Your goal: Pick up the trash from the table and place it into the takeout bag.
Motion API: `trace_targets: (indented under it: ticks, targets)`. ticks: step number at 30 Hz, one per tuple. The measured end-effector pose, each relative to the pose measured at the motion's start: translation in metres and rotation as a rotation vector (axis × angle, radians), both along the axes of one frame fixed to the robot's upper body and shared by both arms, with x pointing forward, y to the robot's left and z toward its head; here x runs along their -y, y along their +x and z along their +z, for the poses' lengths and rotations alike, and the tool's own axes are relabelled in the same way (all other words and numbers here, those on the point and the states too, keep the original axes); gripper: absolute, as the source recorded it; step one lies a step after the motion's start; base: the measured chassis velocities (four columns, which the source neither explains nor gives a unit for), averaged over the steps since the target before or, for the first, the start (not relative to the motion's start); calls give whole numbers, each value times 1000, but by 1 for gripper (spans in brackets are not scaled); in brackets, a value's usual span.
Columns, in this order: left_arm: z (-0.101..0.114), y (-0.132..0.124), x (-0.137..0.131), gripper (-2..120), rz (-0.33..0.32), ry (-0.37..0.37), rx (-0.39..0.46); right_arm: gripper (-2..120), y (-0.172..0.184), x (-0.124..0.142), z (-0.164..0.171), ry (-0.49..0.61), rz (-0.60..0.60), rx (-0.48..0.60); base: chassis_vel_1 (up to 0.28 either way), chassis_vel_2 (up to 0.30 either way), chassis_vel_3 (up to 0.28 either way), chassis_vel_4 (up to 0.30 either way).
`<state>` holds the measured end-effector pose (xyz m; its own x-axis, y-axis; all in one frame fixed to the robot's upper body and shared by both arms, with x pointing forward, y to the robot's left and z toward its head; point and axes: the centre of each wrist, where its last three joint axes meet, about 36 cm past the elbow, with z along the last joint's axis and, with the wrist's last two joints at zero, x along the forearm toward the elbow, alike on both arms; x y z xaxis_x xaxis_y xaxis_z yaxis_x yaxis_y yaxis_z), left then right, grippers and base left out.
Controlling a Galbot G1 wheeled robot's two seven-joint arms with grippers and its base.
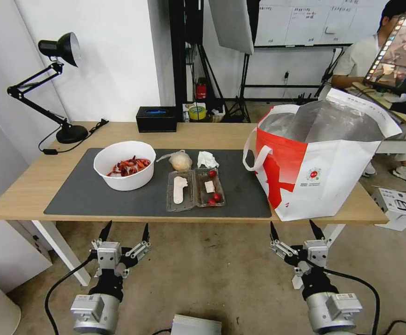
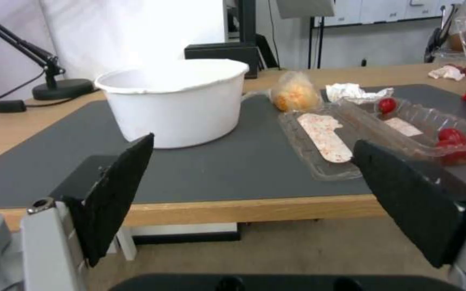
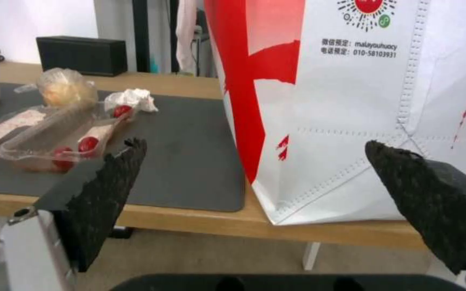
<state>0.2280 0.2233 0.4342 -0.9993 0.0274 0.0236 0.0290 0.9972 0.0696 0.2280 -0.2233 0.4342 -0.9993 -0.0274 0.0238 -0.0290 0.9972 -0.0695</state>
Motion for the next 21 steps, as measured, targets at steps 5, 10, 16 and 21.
trace_targets:
  ticks: [5,10,16,21]
  targets:
    - [0,0,0,100,0,0,0,100,0,0,0,0,0,0,0,0,0,0]
    - [0,0,0,100,0,0,0,100,0,0,0,0,0,0,0,0,0,0]
    - [0,0,0,100,0,0,0,100,0,0,0,0,0,0,0,0,0,0]
    - [1,2,0,100,3,-13,0,100,0,3,0,-1,-2,-4,0,0,0,0]
